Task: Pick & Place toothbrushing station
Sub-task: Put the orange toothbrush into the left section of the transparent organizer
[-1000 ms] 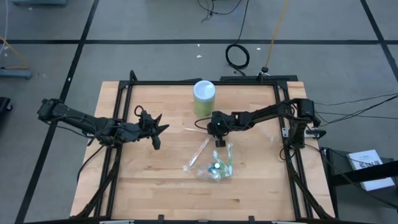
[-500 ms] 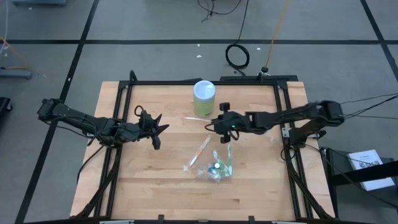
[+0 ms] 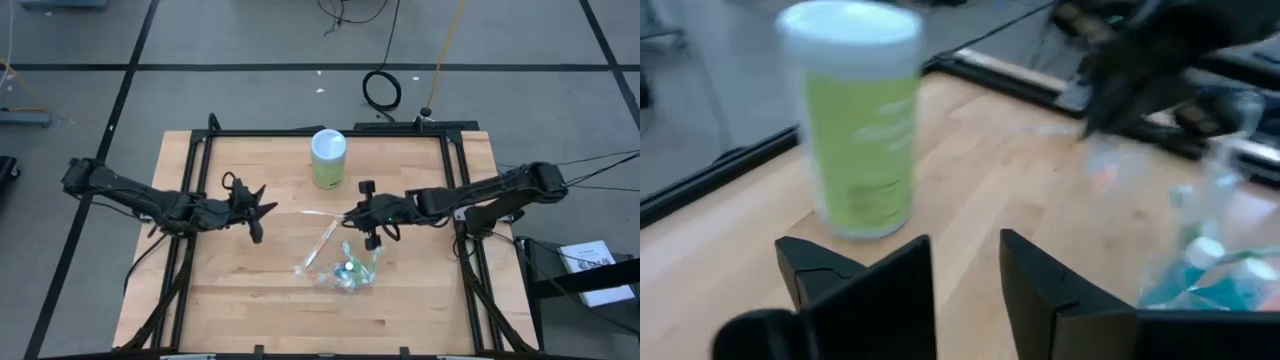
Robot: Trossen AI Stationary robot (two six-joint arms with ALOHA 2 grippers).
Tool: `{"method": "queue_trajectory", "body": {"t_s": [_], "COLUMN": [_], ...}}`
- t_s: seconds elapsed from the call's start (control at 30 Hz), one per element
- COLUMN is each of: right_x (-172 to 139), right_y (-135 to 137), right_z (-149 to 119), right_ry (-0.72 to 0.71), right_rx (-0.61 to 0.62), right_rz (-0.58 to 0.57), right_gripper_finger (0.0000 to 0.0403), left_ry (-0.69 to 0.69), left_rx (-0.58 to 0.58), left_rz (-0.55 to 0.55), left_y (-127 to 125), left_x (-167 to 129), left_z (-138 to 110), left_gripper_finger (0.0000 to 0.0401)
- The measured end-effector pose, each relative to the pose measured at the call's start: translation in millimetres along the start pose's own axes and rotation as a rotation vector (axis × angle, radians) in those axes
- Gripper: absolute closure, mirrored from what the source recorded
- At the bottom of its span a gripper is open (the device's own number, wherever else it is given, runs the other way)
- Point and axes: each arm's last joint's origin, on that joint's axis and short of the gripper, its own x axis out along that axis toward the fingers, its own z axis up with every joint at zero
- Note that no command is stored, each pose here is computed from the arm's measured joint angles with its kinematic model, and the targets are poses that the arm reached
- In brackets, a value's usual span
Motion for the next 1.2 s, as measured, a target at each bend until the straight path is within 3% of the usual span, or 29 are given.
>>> {"method": "queue_trajectory", "body": {"t_s": [0.27,0.4,0.53,0.67,0.83,1.2], "right_x": [8,19,30,33,33,32], "right_y": [-9,-6,-1,-3,-5,0], "right_z": [-13,-18,-19,-12,-5,-1], "right_ry": [0.111,0.144,0.16,0.142,0.09,0.055], "right_rx": [-0.007,-0.02,-0.054,-0.071,-0.109,-0.144], "right_rz": [-0.024,-0.014,-0.001,-0.009,-0.022,0.002], "right_gripper_finger": [0.0394,0.0394,0.0394,0.0395,0.0395,0.0395], "left_ry": [-0.052,0.053,0.172,0.282,0.422,0.571], "left_rx": [0.058,0.093,0.18,0.269,0.28,0.269], "left_rz": [-0.152,-0.135,-0.128,-0.156,-0.241,-0.196], "left_y": [-17,-20,-27,-34,-38,-34], "left_x": [30,47,69,93,124,167], "left_z": [9,27,43,46,41,21], "left_gripper_finger": [0.0246,0.018,0.0139,0.0127,0.0134,0.0166]}}
